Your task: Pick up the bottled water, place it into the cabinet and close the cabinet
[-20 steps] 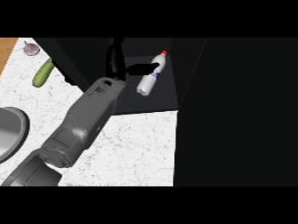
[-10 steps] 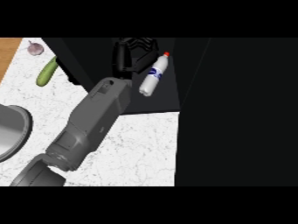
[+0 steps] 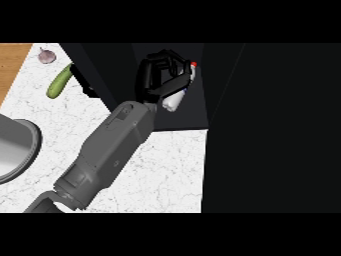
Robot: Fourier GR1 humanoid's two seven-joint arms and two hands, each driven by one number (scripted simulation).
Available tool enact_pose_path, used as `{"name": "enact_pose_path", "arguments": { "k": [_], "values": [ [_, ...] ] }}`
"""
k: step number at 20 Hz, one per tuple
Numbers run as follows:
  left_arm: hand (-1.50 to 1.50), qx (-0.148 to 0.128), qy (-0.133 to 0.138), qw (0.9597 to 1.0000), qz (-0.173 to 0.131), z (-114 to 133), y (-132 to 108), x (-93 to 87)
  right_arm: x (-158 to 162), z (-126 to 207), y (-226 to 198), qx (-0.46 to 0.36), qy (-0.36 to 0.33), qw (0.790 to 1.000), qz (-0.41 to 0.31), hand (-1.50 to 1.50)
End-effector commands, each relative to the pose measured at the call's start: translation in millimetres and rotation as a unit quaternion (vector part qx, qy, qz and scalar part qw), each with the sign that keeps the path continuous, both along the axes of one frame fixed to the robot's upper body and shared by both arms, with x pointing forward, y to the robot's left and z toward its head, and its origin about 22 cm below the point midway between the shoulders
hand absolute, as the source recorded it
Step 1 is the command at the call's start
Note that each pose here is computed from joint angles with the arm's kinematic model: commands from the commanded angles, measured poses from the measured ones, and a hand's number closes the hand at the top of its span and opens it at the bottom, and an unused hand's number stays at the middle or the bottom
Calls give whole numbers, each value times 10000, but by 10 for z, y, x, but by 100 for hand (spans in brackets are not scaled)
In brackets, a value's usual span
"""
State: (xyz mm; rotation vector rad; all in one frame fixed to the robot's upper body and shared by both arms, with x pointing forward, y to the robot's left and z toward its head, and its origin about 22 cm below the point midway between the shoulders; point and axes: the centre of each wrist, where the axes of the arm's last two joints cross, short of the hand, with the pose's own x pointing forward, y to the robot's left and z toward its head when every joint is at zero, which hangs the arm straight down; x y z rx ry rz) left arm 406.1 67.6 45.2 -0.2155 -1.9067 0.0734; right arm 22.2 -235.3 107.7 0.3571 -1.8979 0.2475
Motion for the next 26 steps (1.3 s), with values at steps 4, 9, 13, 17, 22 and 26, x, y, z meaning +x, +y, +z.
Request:
{"name": "enact_pose_path", "arguments": {
  "k": [4, 9, 13, 17, 22, 26],
  "values": [
    [-150, -705, 340, 9898, -1189, -260, -146, -523, -64, 300, 68, -80, -179, 9997, -145, -150],
    [-150, -856, 657, 9794, -1707, -603, -165, -1123, -69, 268, 130, -5, -159, 9995, -282, -150],
    [-150, -868, 607, 9856, -1320, -644, 222, -1374, -79, 409, 136, -141, -186, 9988, -423, -150],
    [-150, -942, 686, 9888, -927, -755, 532, -1796, -120, 410, 176, -47, -197, 9989, -431, -150],
    [-150, -1041, 722, 9877, -914, -845, 1043, -2269, -73, 303, 79, -603, -16, 9958, 693, 150],
    [-150, -890, 449, 9900, -1003, -712, 1359, -2269, 3, 427, 77, -1170, -355, 9786, 1654, 150]
  ]
}}
